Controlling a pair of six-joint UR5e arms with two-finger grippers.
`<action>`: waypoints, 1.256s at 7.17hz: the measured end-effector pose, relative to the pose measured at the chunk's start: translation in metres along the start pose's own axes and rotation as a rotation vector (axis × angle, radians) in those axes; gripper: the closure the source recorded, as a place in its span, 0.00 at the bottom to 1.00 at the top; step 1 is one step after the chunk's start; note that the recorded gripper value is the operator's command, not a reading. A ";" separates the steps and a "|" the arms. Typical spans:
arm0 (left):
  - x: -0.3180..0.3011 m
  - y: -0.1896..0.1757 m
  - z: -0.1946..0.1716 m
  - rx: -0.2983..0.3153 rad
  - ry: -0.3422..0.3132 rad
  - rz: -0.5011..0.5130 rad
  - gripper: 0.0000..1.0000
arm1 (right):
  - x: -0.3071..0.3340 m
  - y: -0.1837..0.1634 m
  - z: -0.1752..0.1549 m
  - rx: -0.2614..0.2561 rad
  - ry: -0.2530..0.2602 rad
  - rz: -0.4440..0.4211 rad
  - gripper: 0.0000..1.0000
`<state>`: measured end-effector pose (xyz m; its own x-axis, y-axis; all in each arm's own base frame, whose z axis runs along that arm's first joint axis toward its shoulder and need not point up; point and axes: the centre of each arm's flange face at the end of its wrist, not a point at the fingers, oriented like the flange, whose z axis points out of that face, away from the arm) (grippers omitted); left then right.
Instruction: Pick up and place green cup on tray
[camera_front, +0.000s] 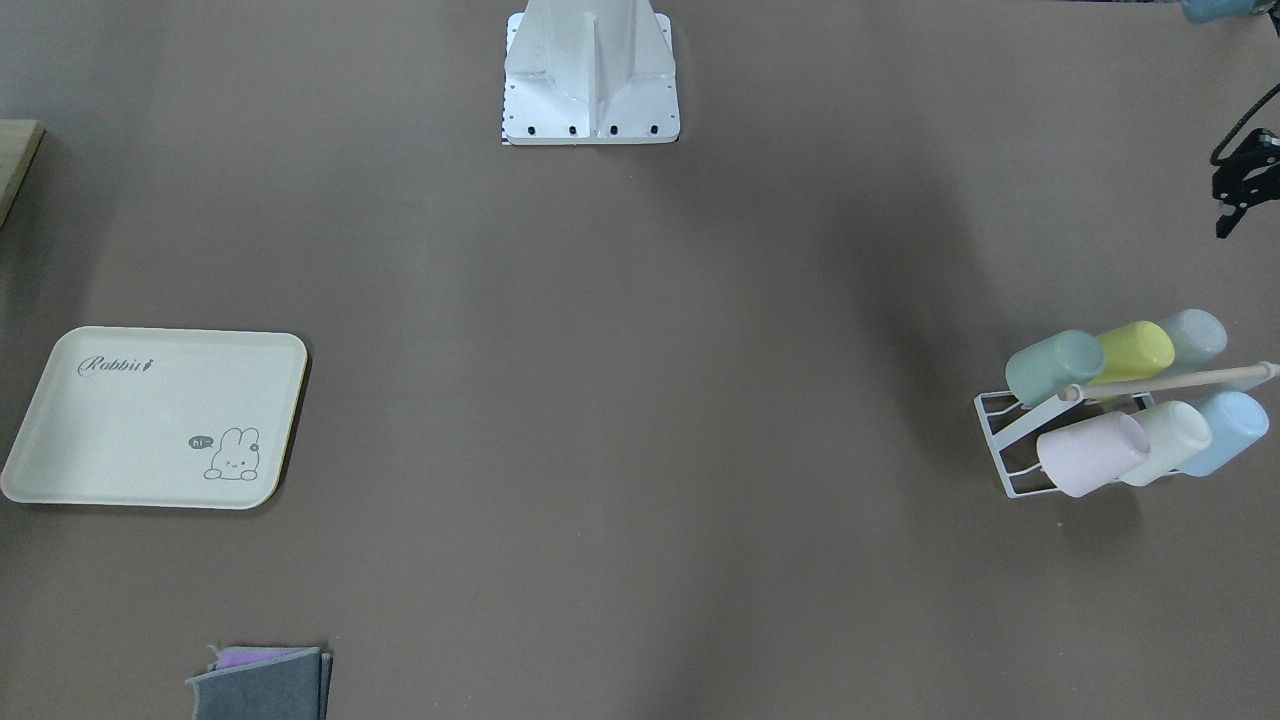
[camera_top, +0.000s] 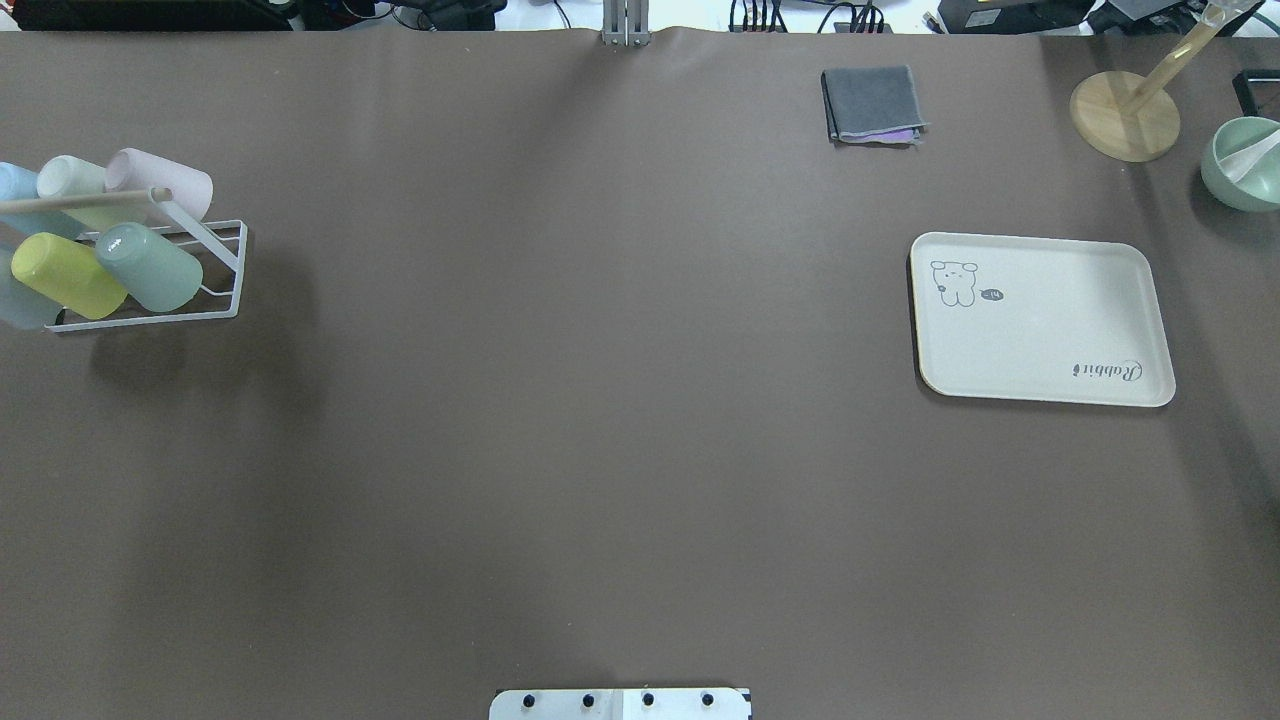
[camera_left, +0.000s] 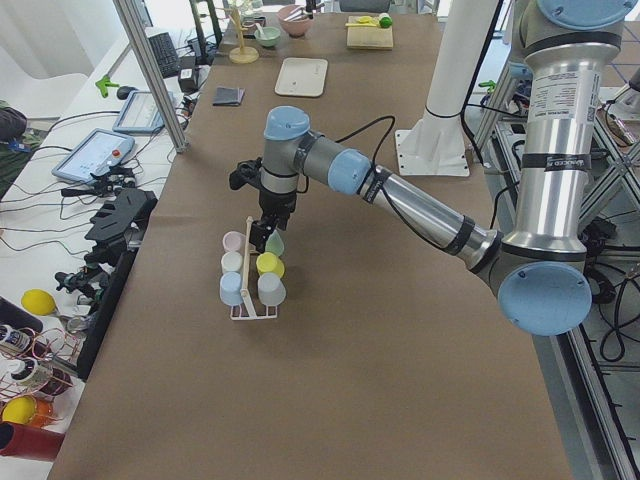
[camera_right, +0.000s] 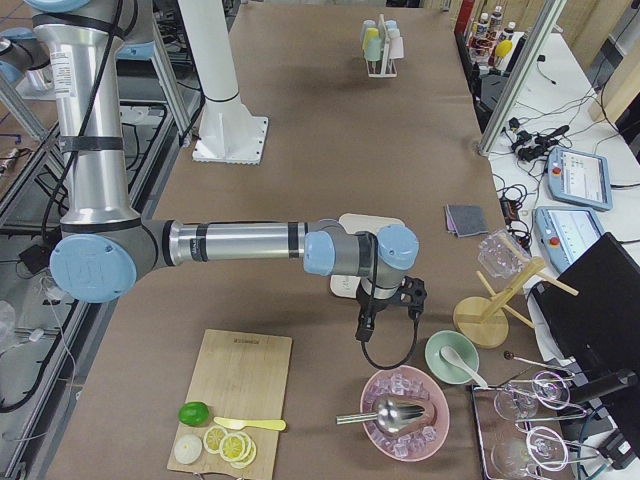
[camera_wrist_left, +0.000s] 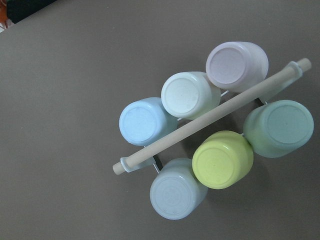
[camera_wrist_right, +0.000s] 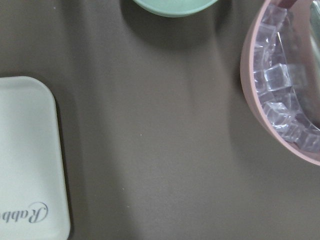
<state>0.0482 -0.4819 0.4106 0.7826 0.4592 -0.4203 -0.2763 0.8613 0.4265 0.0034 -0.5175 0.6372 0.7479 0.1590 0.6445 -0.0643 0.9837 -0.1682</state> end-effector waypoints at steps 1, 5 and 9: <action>0.019 -0.010 -0.012 -0.023 -0.062 0.074 0.02 | -0.017 -0.003 0.009 0.021 -0.007 0.034 0.00; 0.084 -0.059 -0.024 -0.070 -0.268 0.334 0.02 | -0.057 0.001 0.059 0.063 -0.043 0.083 0.00; 0.152 -0.074 0.003 -0.108 -0.417 0.553 0.02 | -0.080 0.003 0.092 0.038 -0.036 0.078 0.00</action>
<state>0.1895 -0.4762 0.3176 0.6540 0.7330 0.1871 -0.7326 0.5519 0.3984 -0.1171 -0.5192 0.6540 0.7154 0.2371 0.6573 -0.1464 0.9706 -0.1909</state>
